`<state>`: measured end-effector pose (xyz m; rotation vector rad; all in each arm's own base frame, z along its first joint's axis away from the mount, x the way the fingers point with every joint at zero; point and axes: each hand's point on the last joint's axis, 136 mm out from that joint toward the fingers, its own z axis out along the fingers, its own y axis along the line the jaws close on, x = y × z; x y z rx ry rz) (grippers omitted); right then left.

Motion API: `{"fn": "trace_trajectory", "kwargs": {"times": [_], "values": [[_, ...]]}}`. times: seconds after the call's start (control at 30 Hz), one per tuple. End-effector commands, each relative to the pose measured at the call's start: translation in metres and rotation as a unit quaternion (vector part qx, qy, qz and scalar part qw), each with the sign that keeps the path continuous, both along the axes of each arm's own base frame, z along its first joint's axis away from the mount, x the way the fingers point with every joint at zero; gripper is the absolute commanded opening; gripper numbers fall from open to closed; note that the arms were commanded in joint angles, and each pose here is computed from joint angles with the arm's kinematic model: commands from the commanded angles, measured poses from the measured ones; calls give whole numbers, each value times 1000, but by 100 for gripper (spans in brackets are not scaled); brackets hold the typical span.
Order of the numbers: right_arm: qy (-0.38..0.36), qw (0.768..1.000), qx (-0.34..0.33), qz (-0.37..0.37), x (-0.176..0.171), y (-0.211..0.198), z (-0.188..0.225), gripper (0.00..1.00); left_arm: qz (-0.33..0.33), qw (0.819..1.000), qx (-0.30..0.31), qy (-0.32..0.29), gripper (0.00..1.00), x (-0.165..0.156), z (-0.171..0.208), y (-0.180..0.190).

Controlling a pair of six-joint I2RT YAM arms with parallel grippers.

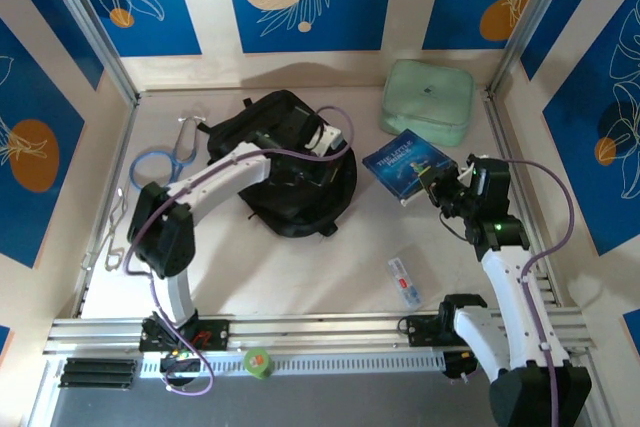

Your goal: Pack books, pencil case, and school supplies into a backpack

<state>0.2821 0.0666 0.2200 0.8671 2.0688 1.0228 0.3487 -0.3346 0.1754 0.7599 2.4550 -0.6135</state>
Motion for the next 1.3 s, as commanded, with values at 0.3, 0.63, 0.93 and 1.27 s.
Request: {"fn": "trace_trajectory", "kwargs": {"times": [0.3,0.63,0.93,1.27], "values": [[-24,989,62,135,-12,55,19,2,22,991,-58,-117,0,24,99,5],[31,981,60,182,6,124,-9,2,6,991,-79,-108,0,18,112,0],[4,985,56,166,45,164,7,0,-3,993,-76,-92,0,15,110,-1],[27,987,57,149,59,174,-14,0,-3,992,-85,-92,0,13,117,0]]}}
